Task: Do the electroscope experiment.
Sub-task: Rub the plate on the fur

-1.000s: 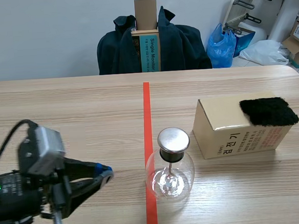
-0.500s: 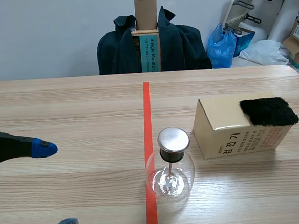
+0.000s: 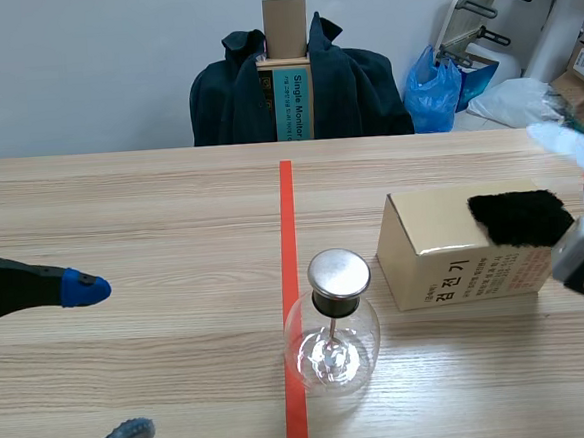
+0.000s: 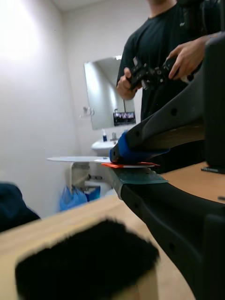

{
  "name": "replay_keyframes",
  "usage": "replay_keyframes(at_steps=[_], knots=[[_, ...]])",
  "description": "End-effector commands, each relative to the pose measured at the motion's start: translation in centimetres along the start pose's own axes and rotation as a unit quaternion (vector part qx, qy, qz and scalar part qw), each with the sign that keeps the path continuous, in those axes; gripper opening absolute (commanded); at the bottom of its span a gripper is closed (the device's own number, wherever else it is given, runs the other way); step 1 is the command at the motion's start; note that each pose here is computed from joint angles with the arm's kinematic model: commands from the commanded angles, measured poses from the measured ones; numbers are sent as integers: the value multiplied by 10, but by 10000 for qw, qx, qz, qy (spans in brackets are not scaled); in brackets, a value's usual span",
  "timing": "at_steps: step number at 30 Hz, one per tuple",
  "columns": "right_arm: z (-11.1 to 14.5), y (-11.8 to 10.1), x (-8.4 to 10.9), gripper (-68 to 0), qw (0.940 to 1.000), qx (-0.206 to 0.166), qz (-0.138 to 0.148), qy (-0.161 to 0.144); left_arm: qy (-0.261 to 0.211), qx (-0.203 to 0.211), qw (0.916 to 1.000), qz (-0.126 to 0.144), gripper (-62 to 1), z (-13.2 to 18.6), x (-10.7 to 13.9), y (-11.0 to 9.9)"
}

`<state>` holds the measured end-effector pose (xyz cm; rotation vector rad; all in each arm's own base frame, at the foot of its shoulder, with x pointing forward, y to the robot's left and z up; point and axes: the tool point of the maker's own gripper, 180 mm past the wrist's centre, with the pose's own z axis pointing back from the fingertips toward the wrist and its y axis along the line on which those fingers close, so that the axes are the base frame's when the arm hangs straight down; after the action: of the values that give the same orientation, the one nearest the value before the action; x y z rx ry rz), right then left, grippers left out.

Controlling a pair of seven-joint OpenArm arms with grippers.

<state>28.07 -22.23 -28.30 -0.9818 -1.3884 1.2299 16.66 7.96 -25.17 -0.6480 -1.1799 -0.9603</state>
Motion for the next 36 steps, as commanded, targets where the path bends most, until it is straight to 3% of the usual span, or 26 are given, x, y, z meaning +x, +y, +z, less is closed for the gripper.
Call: replay_keyframes(at_steps=[1,12,25,29,32,36], knots=[[-2,-7,-1,-665,9998,-114,141,-68,-185,25,9998,39,14,-2,7,1],[9,36,-3,-665,9980,559,242,-139,-167,25,9998,43,14,-2,6,0],[13,47,-9,-667,9962,787,381,-16,-201,97,9997,69,14,-3,7,2],[14,54,-10,-667,9949,970,270,-1,-206,105,9997,73,14,-3,7,2],[15,60,-1,-667,9928,1156,187,-236,-205,104,9997,72,14,-3,7,2],[19,62,23,-667,9887,1202,97,-889,-207,104,9997,72,14,-3,7,2]])
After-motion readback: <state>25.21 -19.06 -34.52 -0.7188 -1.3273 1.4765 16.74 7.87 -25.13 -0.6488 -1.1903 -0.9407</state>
